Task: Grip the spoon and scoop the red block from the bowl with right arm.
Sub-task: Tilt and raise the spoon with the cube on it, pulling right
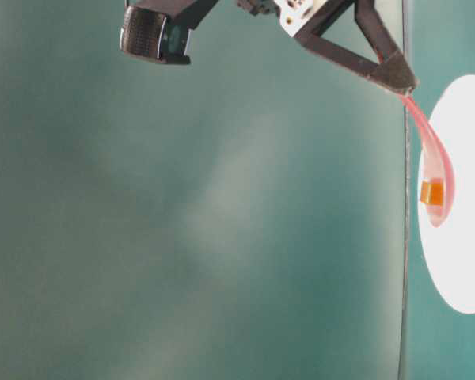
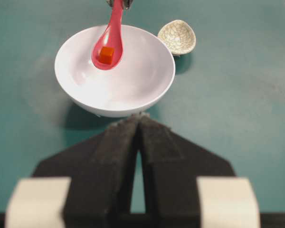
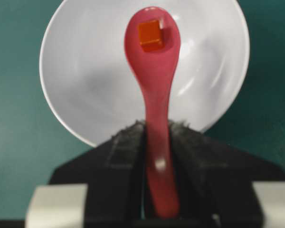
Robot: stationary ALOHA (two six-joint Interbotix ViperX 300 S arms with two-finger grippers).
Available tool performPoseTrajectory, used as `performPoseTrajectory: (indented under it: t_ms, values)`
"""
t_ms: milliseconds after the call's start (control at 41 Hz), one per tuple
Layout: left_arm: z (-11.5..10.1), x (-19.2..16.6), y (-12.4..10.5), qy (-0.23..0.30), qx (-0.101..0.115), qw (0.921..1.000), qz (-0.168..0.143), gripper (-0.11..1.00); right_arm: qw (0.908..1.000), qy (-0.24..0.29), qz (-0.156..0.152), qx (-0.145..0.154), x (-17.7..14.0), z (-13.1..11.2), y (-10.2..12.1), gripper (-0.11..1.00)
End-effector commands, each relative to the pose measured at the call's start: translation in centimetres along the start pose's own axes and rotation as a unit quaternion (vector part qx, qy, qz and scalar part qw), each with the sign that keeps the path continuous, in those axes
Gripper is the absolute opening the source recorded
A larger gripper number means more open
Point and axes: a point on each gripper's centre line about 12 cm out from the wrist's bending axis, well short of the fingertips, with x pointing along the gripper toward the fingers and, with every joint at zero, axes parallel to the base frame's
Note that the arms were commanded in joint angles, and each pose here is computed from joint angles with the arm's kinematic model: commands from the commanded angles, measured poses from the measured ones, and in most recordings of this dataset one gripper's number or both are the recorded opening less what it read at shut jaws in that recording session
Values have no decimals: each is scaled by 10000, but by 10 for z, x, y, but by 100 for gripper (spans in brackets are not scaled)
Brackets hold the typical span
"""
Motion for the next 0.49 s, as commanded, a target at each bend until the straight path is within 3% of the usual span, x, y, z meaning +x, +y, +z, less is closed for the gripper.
performPoseTrajectory:
  t_ms: [0,464]
  values:
    - [8,0,0,-123,3,9999,7,0,9997,-241,65,-6,-6,11,4,23]
    - [8,0,0,-123,3,9999,7,0,9995,-302,72,-1,-7,14,5,22]
